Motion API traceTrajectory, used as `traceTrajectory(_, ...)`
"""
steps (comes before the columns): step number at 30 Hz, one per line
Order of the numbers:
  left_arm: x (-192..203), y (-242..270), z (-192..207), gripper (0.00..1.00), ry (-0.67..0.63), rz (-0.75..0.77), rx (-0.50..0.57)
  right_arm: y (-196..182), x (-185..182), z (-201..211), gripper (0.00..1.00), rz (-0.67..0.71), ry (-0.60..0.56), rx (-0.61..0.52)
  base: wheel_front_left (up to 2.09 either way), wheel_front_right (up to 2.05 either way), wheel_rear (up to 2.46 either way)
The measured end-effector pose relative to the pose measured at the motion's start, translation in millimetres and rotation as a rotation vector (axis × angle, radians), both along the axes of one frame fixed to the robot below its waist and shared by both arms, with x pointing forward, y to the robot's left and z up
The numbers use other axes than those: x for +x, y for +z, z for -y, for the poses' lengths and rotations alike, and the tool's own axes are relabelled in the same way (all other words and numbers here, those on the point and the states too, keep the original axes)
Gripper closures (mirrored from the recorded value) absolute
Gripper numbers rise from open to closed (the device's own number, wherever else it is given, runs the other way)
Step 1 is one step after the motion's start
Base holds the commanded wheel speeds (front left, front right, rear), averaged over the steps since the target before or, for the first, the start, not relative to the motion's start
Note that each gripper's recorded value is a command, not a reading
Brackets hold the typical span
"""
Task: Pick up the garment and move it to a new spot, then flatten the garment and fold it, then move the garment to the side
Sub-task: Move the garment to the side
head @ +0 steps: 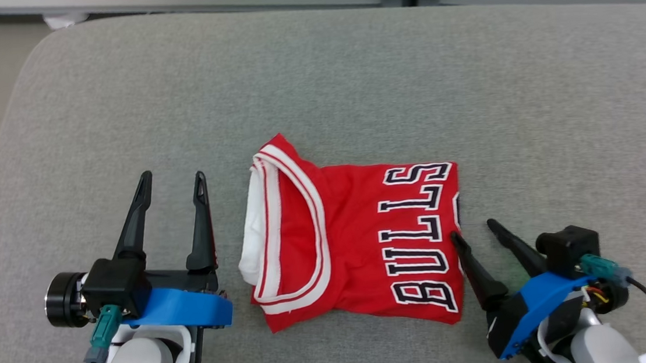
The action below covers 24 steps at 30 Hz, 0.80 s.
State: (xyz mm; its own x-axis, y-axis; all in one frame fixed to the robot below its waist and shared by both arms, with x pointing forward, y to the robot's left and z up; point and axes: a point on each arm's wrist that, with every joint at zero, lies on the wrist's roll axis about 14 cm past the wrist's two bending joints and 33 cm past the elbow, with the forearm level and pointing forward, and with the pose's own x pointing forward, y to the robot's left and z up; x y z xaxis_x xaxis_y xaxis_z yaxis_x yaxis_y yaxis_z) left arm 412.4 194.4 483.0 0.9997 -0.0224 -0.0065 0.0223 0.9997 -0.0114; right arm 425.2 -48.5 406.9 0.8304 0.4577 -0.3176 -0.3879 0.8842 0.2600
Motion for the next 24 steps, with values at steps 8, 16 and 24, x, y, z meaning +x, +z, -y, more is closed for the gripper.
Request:
traceTrajectory(8, -2.9, -2.0, -16.2, 0.00, 0.056, -0.005, 0.009, -40.9, -4.4, -41.7, 1.00, -0.136, 0.137, 0.002, 0.00, 0.00, 0.00)
traceTrajectory(16, 2.1, -2.7, -8.4, 0.00, 0.029, 0.003, 0.012, -28.1, -1.6, -24.1, 1.00, -0.079, 0.113, -0.016, 0.00, 0.00, 0.00)
traceTrajectory(24, 21.2, -13.1, 35.4, 0.00, -0.110, -0.002, -0.004, -17.4, -9.1, 58.1, 1.00, -0.041, -0.083, -0.081, 0.00, 0.00, 0.00)
